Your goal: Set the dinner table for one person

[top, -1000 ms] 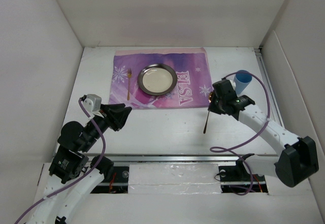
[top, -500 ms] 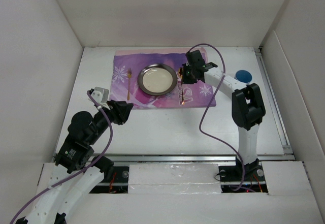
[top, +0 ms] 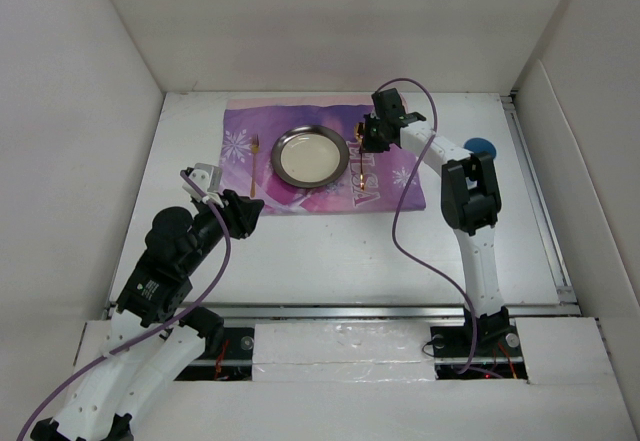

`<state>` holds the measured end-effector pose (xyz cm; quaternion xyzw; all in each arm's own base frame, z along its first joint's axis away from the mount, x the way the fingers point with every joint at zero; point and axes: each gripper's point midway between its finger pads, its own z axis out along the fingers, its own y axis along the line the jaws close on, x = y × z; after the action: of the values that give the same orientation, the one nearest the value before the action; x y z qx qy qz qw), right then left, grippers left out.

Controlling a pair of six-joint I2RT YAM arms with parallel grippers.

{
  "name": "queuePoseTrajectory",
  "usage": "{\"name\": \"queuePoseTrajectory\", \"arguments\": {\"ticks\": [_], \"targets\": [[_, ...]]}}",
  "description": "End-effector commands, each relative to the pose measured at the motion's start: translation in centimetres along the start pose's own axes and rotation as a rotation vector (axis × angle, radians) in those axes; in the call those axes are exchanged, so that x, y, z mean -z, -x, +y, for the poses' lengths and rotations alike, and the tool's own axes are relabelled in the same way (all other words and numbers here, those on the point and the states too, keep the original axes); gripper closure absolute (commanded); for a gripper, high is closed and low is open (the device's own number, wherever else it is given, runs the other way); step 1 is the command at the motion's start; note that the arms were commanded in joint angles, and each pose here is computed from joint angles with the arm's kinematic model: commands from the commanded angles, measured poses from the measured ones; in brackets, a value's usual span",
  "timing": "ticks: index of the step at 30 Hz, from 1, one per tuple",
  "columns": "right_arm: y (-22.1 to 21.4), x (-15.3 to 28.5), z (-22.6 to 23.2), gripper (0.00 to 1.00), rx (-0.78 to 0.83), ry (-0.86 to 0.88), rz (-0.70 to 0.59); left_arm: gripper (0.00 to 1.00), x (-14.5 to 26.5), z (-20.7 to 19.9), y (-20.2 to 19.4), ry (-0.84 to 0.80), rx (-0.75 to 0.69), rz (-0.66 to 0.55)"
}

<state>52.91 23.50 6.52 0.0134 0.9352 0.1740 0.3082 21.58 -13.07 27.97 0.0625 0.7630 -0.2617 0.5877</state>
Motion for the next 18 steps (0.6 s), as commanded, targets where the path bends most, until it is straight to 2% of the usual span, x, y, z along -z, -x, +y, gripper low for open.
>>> {"name": "queuePoseTrajectory", "arguments": {"ticks": [1, 5, 7, 8, 10, 11, 14, 18], "targets": [[2.2, 0.2, 0.7, 1.00, 0.011, 0.026, -0.046, 0.66, -0.4, 0.1, 0.9, 0.007, -0.001, -0.033], [1.6, -0.3, 0.2, 1.00, -0.002, 0.010, -0.042, 0.66, -0.4, 0.2, 1.0, 0.014, 0.000, -0.040], [1.7, -0.4, 0.3, 0.91, -0.002, 0.012, -0.043, 0.66, -0.4, 0.2, 0.9, 0.012, 0.000, -0.036], [1.7, -0.2, 0.1, 0.83, -0.001, 0.004, -0.041, 0.66, -0.3, 0.0, 1.1, 0.007, 0.000, -0.042], [1.8, 0.3, 0.2, 0.77, -0.002, 0.005, -0.047, 0.66, -0.4, 0.1, 1.1, 0.007, -0.001, -0.041], [2.9, 1.3, 0.8, 0.72, 0.004, 0.017, -0.084, 0.66, -0.4, 0.1, 1.0, 0.011, -0.001, -0.038], [3.5, 2.7, 1.4, 0.67, 0.015, 0.018, -0.110, 0.66, -0.4, 0.1, 1.0, 0.007, 0.000, -0.036], [5.8, 7.6, 2.8, 0.67, 0.028, 0.047, -0.187, 0.66, -0.4, 0.1, 0.9, 0.008, -0.001, -0.033]]}}
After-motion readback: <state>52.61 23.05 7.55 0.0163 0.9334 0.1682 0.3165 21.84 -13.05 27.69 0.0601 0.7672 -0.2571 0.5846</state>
